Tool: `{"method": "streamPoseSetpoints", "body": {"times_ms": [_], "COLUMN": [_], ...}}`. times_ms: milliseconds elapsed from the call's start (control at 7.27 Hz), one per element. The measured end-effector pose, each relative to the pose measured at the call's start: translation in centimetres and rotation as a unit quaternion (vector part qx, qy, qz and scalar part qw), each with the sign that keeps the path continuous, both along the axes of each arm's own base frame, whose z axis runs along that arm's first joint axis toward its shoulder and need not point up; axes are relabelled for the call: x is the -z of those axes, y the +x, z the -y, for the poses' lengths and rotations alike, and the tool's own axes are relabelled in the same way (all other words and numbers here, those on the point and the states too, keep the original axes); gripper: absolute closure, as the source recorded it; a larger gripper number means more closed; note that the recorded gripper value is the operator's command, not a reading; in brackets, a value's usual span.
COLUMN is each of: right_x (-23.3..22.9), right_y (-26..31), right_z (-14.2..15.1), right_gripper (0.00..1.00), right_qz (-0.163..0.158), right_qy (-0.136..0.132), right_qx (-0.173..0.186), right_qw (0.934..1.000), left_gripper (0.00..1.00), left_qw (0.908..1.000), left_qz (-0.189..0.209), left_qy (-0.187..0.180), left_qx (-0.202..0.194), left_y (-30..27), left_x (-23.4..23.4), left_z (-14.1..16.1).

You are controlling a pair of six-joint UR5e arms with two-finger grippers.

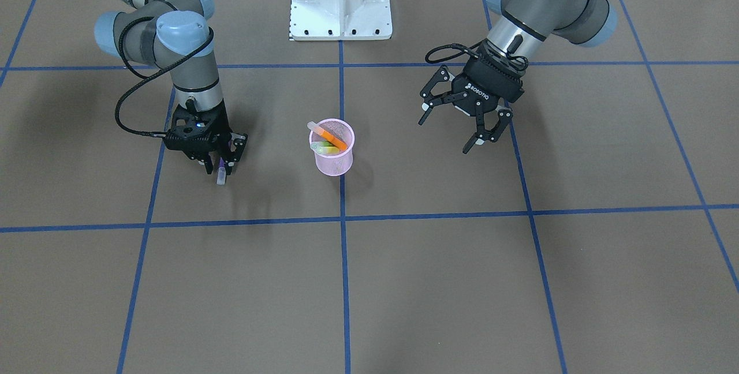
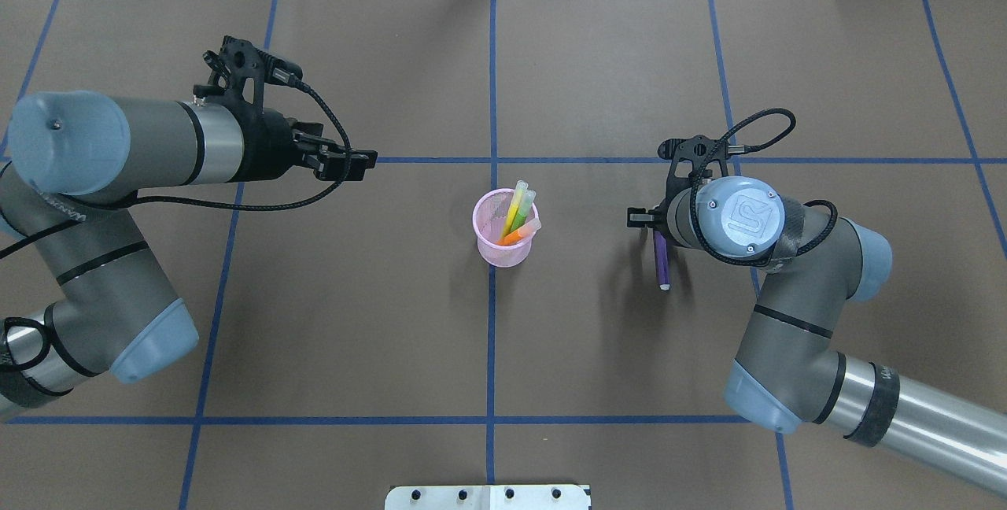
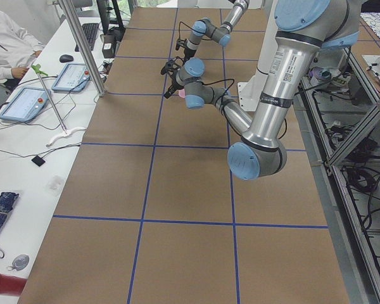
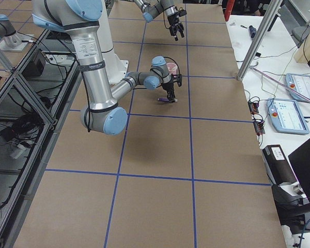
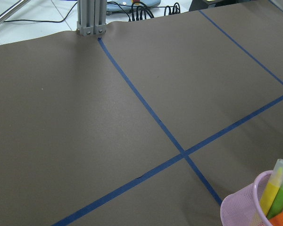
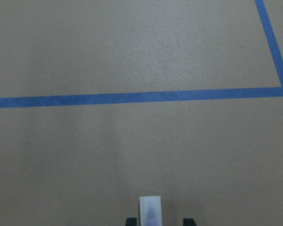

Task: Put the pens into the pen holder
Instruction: 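Lower the right gripper onto the purple marker and grasp it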

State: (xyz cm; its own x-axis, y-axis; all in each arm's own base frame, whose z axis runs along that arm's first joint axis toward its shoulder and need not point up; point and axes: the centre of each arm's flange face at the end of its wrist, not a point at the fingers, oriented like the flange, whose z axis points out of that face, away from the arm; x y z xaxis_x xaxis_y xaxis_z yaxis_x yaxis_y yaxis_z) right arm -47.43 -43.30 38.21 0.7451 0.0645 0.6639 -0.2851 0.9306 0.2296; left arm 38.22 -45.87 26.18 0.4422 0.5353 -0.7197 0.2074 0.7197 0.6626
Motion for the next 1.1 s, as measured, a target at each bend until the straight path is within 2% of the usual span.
{"method": "streamPoseSetpoints", "body": {"times_ms": [275, 413, 550, 825, 1100], "right_x": [-0.1, -0.2, -0.3, 0.2, 2.6], "right_y": [-0.2, -0.3, -0.3, -0.4, 0.4], "right_z": [-0.1, -0.2, -0.2, -0.1, 1.3], "right_gripper": [0.58, 0.81, 1.00, 1.00, 1.00], "right_qz": [-0.002, -0.003, -0.003, 0.002, 0.019], "right_qy": [0.000, 0.000, -0.001, -0.001, 0.010], "right_qx": [0.003, 0.004, 0.003, 0.000, -0.014], "right_qw": [1.0000, 1.0000, 1.0000, 1.0000, 0.9997], "left_gripper": [0.01, 0.01, 0.01, 0.01, 0.01], "left_qw": [1.0000, 1.0000, 1.0000, 1.0000, 1.0000], "left_qz": [0.000, 0.000, 0.000, 0.000, 0.001], "left_qy": [0.000, 0.000, 0.000, 0.000, -0.001], "left_qx": [0.000, 0.000, 0.000, 0.000, 0.000], "left_y": [0.0, 0.0, 0.0, 0.0, 0.1], "left_x": [0.0, 0.0, 0.0, 0.0, -0.1], "left_z": [0.0, 0.0, 0.0, 0.0, 0.0]}}
